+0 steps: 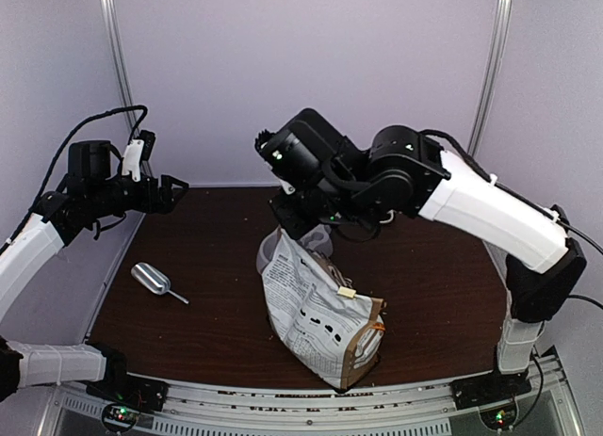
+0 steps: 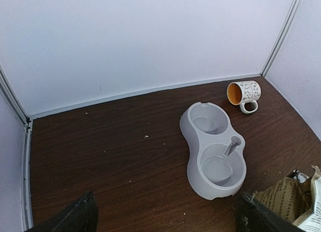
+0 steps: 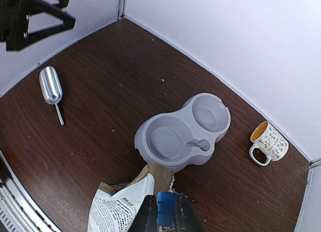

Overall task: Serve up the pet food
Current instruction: Remove the clamp from the pet food bag, then place the clamp at the center of the board.

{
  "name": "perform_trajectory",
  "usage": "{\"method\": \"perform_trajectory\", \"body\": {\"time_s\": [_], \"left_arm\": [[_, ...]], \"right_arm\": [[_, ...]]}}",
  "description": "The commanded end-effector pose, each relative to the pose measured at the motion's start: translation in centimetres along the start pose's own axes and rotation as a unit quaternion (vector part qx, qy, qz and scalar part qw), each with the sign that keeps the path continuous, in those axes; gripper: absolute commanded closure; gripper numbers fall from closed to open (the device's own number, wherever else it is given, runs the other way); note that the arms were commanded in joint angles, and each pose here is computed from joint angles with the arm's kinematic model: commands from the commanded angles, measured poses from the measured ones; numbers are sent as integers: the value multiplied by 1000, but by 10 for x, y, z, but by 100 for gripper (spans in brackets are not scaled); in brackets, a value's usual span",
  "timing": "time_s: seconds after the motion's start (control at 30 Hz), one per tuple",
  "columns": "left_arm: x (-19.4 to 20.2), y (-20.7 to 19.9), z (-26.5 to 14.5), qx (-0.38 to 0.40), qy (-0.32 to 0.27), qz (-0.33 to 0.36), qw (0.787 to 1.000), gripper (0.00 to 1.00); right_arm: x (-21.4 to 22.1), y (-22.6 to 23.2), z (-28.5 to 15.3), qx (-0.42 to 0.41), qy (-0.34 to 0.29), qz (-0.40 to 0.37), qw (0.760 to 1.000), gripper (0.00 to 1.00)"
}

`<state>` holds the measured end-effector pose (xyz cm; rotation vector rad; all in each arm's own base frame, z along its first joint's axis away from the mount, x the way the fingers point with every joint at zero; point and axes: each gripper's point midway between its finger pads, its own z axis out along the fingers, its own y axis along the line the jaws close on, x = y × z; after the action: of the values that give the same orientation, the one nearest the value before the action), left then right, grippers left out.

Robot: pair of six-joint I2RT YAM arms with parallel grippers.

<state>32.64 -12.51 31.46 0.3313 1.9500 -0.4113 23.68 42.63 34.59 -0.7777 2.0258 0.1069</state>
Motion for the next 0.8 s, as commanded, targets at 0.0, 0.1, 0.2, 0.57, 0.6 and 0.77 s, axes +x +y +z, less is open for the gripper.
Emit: {"method": "perform_trajectory", "body": {"time_s": [0.0,0.1,0.2,0.57,0.6,0.77], "left_arm": [[-14,1,-6,-8,-23,11,1000,2],[-14,2,-7,-10,-23,12,1000,2],[-14,3,-7,-13,-23,12,1000,2],[-10,6,-1,-18,-15,12,1000,2],[-10,6,-1,-18,-15,12,1000,2],[-8,8,1,-21,-11,12,1000,2]], "right_arm": [[-19,-41,-25,27,-40,43,998,88],[-3,-72,-18,56,-25,64,996,88],[25,-112,-12,84,-12,94,992,88],[184,-221,59,129,67,242,959,88],[195,-226,65,130,72,250,957,88],[231,-247,94,140,96,272,947,88]]}}
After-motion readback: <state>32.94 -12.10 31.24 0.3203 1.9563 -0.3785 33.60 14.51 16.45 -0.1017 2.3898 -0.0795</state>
